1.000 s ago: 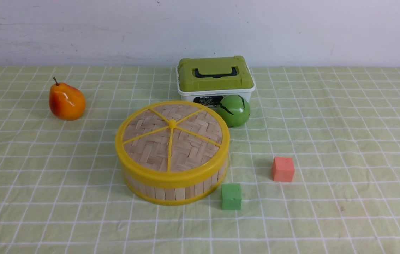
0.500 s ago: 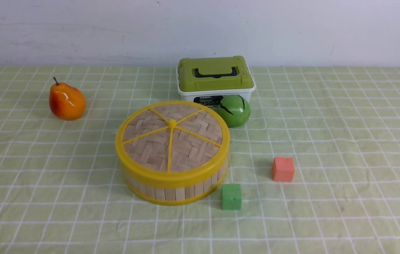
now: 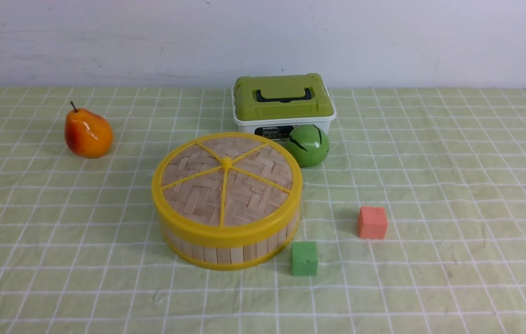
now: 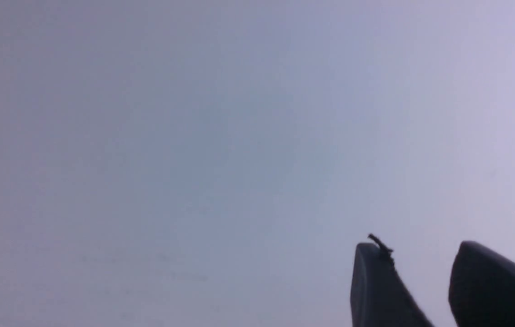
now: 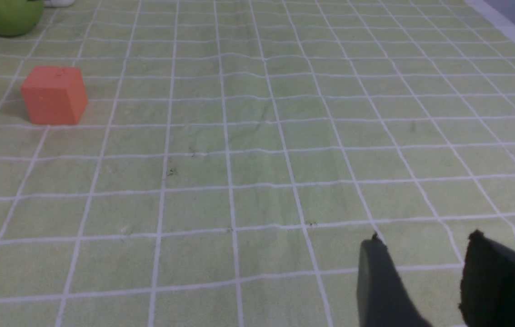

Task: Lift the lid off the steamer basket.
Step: Use the left arm to lift the lid of the steamer

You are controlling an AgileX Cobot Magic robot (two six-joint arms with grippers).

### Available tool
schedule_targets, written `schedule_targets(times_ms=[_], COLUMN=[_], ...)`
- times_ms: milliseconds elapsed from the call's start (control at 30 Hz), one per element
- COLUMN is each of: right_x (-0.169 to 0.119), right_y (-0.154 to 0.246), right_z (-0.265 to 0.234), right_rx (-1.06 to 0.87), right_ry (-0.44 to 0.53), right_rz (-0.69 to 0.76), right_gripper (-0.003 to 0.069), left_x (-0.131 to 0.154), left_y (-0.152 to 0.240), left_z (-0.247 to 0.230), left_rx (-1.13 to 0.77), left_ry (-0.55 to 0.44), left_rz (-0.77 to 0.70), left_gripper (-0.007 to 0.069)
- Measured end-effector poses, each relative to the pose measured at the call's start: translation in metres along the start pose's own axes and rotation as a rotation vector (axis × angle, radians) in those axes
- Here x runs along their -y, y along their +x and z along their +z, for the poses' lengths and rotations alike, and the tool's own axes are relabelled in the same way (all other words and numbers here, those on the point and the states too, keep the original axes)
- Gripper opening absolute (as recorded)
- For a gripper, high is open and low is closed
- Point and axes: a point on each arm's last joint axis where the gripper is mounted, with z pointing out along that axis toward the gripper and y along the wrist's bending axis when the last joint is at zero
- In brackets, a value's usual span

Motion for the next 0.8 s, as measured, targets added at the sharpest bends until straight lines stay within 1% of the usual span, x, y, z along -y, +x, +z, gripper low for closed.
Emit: schedule_targets(times_ms=[33,67,100,133,167,200,300,333,400,433,467,500,567,633,667,700,767,800], right_x=[0.000,0.000,0.000,0.000,0.000,0.000,0.000,0.000,0.000,0.000,0.000,0.000,0.000,0.000,0.000,0.000,0.000,0.000], right_y=[0.000,0.000,0.000,0.000,0.000,0.000,0.000,0.000,0.000,0.000,0.000,0.000,0.000,0.000,0.000,0.000,0.000,0.000], right_z=[0.000,0.000,0.000,0.000,0.000,0.000,0.000,0.000,0.000,0.000,0.000,0.000,0.000,0.000,0.000,0.000,0.000,0.000], right_rx=[0.000,0.000,0.000,0.000,0.000,0.000,0.000,0.000,0.000,0.000,0.000,0.000,0.000,0.000,0.000,0.000,0.000,0.000], right_ry=[0.000,0.000,0.000,0.000,0.000,0.000,0.000,0.000,0.000,0.000,0.000,0.000,0.000,0.000,0.000,0.000,0.000,0.000], right_rz=[0.000,0.000,0.000,0.000,0.000,0.000,0.000,0.000,0.000,0.000,0.000,0.000,0.000,0.000,0.000,0.000,0.000,0.000], right_gripper=[0.0241,0.0241,0.0241,0.0241,0.0241,0.0241,0.0241,0.0241,0.0241,0.0241,0.0241,0.0241,0.0241,0.0241,0.0241,0.0241,0.0241,0.0241], left_x=[0.000,0.000,0.000,0.001,0.001,0.002,0.004,0.005,0.009,0.010,0.012,0.014,0.017,0.018,0.018,0.019,0.020,0.021], left_y=[-0.005,-0.005,-0.008,-0.008,-0.008,-0.008,-0.010,-0.013,-0.026,-0.031,-0.043,-0.049,-0.060,-0.058,-0.054,-0.056,-0.046,-0.045], left_z=[0.000,0.000,0.000,0.000,0.000,0.000,0.002,0.005,0.014,0.017,0.027,0.035,0.060,0.081,0.093,0.097,0.128,0.135], left_rx=[0.054,0.058,0.085,0.090,0.090,0.086,0.047,0.011,-0.081,-0.101,-0.165,-0.216,-0.338,-0.453,-0.507,-0.508,-0.628,-0.653], left_ry=[0.001,0.003,0.010,0.017,0.024,0.037,0.047,0.047,0.036,0.033,0.019,0.009,-0.009,-0.027,-0.036,-0.035,-0.066,-0.073], left_rz=[-0.047,-0.064,-0.166,-0.245,-0.292,-0.388,-0.464,-0.469,-0.441,-0.429,-0.390,-0.352,-0.261,-0.207,-0.194,-0.191,-0.213,-0.225], left_gripper=[0.0238,0.0238,0.0238,0.0238,0.0238,0.0235,0.0212,0.0189,0.0101,0.0074,0.0010,-0.0013,-0.0013,-0.0013,-0.0013,-0.0013,-0.0013,-0.0013])
